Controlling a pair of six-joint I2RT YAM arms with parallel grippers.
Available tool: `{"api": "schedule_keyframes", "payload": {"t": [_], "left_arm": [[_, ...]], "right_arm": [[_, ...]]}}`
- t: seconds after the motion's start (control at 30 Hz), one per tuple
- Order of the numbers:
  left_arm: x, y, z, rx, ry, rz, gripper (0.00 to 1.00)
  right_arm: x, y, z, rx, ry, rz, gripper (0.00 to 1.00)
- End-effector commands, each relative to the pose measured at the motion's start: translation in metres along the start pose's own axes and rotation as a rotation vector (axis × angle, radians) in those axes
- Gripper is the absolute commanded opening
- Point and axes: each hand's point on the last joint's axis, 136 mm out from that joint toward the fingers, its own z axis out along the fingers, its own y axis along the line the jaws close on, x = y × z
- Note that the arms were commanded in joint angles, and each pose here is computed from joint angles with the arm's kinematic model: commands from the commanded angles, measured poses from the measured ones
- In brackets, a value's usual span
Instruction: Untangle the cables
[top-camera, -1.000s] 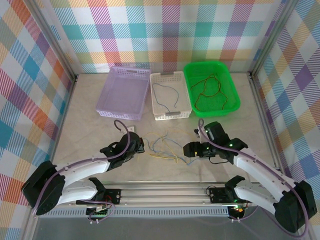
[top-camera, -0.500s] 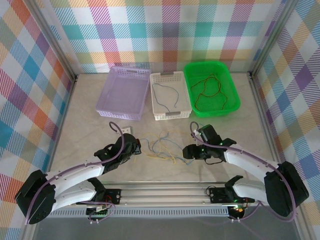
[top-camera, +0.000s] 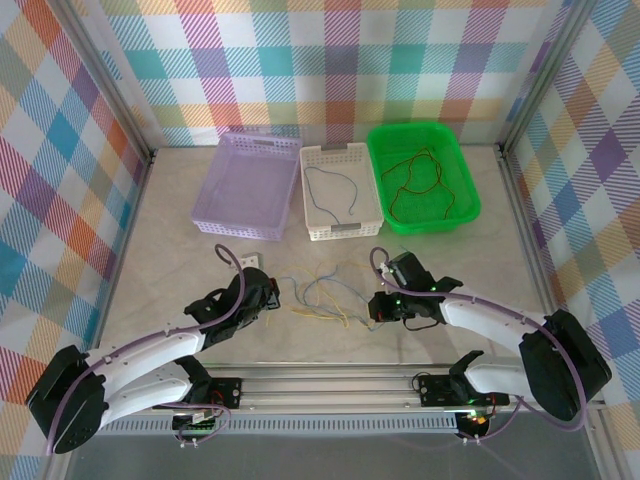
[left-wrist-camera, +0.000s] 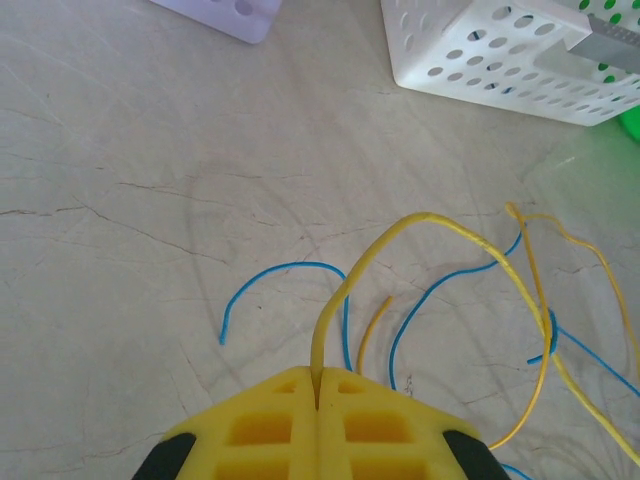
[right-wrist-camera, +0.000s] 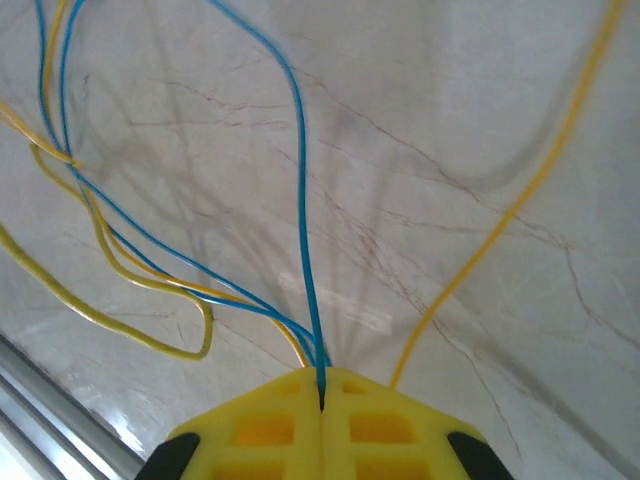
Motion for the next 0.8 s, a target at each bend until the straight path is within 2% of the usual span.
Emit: {"api": "schedule_keyframes", "payload": {"t": [0.0,0.27,0.77], "left_arm": [[-0.006,0.016,-0.007,-0.058,-0.027,0.001,0.0],[-0.004,0.054,-0.024,-0.187,-0.019,-0.009,0.0],[0.002,0.091,-0.038,-0.295,-0.003,-0.095,0.0]], "right_arm": [[-0.018,0.012,-0.025,0.016,-0.075,-0.045,0.0],[-0.063,0.049,-0.114,0.024,-0.276,-0.136,0.0],[-0.127,0.129,-0.248,-0.041,-0.505,-0.287,0.0]]}}
